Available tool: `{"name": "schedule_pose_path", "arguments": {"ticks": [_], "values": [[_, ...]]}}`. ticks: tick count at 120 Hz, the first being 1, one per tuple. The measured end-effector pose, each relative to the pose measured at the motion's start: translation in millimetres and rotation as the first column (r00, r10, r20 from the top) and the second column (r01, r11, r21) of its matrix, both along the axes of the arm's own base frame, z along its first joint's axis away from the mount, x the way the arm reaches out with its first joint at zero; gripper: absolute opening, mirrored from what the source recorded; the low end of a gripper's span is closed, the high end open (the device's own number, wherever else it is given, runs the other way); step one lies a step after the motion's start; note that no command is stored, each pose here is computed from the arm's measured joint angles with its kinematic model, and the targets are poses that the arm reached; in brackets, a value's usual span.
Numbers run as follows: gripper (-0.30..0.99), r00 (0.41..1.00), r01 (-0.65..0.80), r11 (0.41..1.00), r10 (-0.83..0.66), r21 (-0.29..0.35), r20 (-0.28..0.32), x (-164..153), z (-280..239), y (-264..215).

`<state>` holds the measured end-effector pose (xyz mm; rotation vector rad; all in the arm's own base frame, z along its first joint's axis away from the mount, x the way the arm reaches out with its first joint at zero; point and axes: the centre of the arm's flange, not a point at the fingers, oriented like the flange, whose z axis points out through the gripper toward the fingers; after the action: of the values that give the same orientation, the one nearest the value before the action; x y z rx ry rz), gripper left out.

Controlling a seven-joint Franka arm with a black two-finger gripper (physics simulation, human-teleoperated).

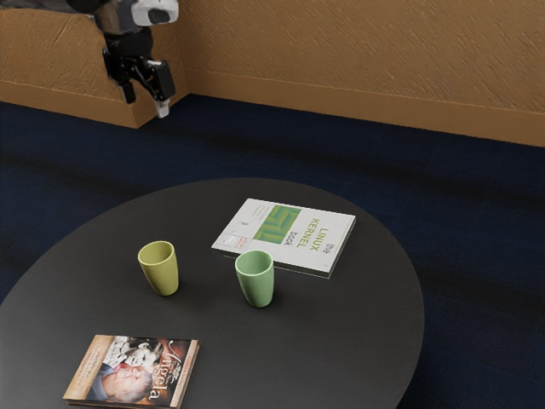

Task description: Place the left cup onto the right cup

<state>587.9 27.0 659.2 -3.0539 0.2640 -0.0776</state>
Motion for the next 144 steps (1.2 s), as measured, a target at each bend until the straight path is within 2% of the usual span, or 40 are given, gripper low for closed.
{"name": "schedule_pose_path", "arguments": {"ticks": [9, 35, 46, 65, 82, 100, 125, 144], "values": [[0.68, 0.999, 0.047, 0.999, -0.048, -0.017, -0.020, -5.3, -21.8, -14.1], [0.68, 0.997, 0.071, 0.997, -0.071, -0.014, 0.015, -2.6, -28.3, -17.6], [0.68, 0.999, 0.039, 0.999, -0.039, -0.029, -0.019, -0.5, -53.7, -1.2], [0.68, 0.994, -0.044, 0.999, 0.041, -0.027, -0.100, -2.6, -140.9, 24.3], [0.68, 0.986, -0.116, 0.993, 0.111, -0.028, -0.125, -1.0, -206.7, 28.6], [0.68, 0.974, -0.199, 0.979, 0.192, -0.050, -0.119, 3.4, -237.3, 22.2], [0.68, 0.948, -0.278, 0.958, 0.261, -0.073, -0.182, -23.5, -280.0, 10.3], [0.67, 0.933, -0.320, 0.945, 0.302, -0.067, -0.197, -30.7, -296.6, 9.4]]}}
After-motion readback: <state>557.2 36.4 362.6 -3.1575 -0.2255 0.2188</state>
